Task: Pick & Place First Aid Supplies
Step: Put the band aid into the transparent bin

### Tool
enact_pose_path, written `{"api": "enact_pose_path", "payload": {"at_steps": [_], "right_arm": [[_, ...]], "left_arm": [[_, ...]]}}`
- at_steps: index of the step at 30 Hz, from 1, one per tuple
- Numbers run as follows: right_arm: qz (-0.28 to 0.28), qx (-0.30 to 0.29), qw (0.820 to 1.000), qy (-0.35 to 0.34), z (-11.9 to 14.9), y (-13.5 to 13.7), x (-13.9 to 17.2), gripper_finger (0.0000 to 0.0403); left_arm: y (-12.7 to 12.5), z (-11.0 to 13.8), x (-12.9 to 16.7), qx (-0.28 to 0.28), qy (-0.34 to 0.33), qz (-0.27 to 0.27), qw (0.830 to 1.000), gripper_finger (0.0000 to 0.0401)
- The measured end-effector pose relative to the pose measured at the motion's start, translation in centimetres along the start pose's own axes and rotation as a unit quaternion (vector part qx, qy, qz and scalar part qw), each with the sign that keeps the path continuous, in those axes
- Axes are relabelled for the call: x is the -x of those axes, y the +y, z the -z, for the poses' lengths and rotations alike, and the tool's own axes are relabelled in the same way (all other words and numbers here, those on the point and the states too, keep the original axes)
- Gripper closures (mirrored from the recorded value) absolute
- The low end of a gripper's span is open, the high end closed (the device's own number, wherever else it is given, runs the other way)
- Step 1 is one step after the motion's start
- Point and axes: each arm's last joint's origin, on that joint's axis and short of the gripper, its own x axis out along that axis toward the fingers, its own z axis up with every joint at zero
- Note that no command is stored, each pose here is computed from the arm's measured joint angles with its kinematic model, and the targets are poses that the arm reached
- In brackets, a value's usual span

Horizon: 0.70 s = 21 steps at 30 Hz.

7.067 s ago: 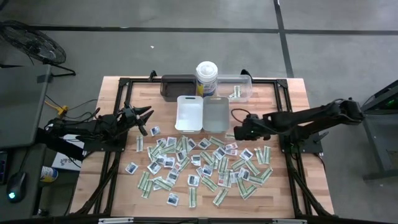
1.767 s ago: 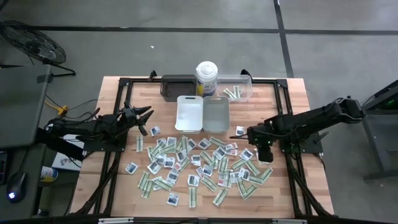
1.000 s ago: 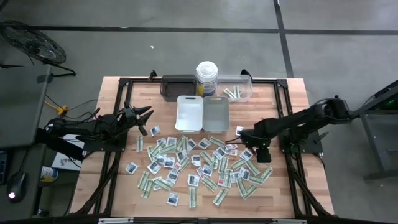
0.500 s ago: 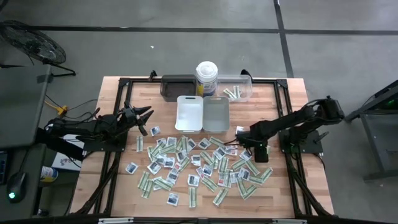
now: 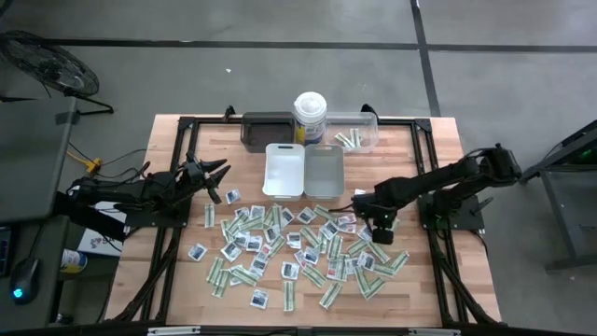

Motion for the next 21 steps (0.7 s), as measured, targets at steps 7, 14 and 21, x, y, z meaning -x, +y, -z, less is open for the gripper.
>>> {"api": "enact_pose_path", "payload": {"at_steps": [7, 14, 21], "right_arm": [[-0.006, -0.136, 0.988, -0.072, 0.2, -1.2, 4.4, 0.0400], [-0.010, -0.275, 0.946, -0.170, 0.1, -4.4, 8.9, 0.0401], [0.004, -0.389, 0.888, -0.246, -0.4, -9.1, 11.9, 0.0402]], "left_arm": [[0.0, 0.0, 0.0, 0.000, 0.000, 0.000, 1.000, 0.0300], [0.0, 0.0, 0.0, 0.000, 0.000, 0.000, 1.000, 0.0300], [0.0, 0.0, 0.0, 0.000, 0.000, 0.000, 1.000, 0.0300]]}}
